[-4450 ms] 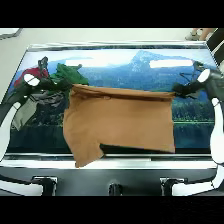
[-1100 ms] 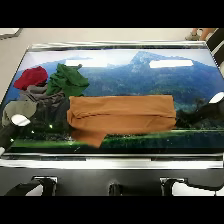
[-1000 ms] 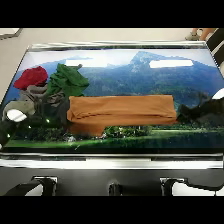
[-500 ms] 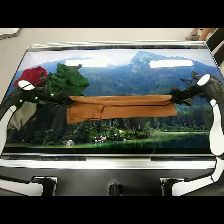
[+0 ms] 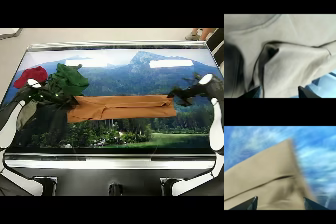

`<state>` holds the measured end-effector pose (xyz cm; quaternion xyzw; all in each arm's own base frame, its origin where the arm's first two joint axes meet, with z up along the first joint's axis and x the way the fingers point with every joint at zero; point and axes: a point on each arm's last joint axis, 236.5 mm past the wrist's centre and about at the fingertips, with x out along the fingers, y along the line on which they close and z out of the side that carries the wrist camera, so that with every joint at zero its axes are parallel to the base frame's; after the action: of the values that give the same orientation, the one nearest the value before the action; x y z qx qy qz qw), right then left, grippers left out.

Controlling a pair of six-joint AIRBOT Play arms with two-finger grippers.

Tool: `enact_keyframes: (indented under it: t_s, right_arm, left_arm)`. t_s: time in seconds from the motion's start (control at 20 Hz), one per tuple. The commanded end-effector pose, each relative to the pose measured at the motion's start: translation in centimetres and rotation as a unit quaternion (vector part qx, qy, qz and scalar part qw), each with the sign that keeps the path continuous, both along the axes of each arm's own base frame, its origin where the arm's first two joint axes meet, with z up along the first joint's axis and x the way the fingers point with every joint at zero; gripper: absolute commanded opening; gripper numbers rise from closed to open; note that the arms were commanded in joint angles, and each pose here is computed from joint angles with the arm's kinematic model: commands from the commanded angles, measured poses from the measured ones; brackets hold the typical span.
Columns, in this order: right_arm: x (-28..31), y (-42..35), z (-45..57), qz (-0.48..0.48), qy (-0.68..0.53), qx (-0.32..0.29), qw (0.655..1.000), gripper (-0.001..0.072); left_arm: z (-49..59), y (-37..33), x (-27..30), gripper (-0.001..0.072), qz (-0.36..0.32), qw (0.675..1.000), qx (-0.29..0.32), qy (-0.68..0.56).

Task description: Fold the shirts.

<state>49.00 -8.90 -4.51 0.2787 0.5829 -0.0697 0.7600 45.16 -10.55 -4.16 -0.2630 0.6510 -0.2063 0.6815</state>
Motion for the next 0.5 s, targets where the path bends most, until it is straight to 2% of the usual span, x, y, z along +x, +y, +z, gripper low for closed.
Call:
enact_keyframes:
  t_s: [0.0,0.2,0.45]
  right_arm:
    - [-2.4,-2.6,-0.4,-0.019,0.034,0.036,0.999,0.0684]
    - [-2.4,0.1,-3.2,0.004,0.051,0.124,0.991,0.0702]
    - [-1.1,3.0,-5.0,-0.022,0.052,0.218,0.974,0.0698]
  left_arm:
    - [3.3,0.8,-0.2,0.0542,-0.007,1.000,-0.001,-0.026]
    - [8.3,-0.1,-0.4,0.0541,-0.017,0.996,0.005,-0.087]
    - [12.8,-2.9,-1.7,0.0541,-0.046,0.989,0.002,-0.137]
